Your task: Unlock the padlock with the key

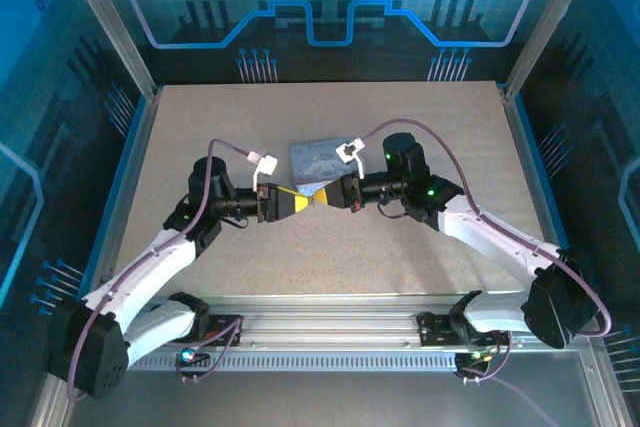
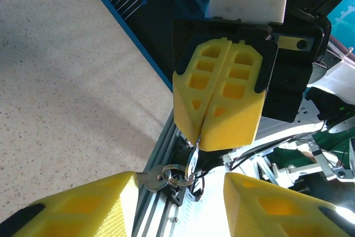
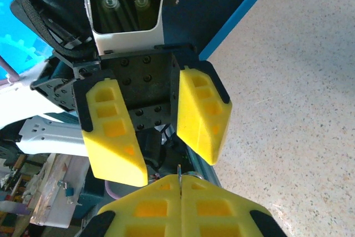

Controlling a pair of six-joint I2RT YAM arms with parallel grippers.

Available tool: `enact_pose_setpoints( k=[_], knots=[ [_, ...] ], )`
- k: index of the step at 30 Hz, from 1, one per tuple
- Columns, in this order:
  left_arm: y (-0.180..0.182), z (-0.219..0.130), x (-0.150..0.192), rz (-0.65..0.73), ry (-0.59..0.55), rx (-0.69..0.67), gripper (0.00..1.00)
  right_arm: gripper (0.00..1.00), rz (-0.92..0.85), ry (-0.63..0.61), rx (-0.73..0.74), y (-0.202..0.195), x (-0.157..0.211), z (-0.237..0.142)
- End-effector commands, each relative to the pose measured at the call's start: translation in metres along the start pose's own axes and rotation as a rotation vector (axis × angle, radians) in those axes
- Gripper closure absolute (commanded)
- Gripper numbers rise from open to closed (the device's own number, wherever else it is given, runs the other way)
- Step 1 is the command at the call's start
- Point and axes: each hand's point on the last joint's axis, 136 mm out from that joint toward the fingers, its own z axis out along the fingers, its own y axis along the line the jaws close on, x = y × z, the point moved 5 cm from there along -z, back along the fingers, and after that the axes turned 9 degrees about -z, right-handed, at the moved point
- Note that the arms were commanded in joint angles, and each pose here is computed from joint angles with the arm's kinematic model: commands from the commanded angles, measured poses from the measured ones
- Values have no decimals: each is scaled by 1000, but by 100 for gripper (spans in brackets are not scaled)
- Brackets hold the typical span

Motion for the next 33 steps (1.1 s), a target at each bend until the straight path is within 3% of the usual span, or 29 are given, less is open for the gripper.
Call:
enact_pose_setpoints(
  k=[1,20,26,33],
  knots=[
    [-10,-2,-8,29,-45,47,58,100,-14,-36,-10,2,-6,-3],
    [-4,5,-7,2,-26,62,64,100,-13,-39,-22,3,-8,-1],
    [-4,5,-6,-1,-19,70,73,100,-13,-41,-23,2,-9,1],
    [-4,6,-6,-7,-11,81,77,100,-10,-47,-18,0,-10,2]
  ],
)
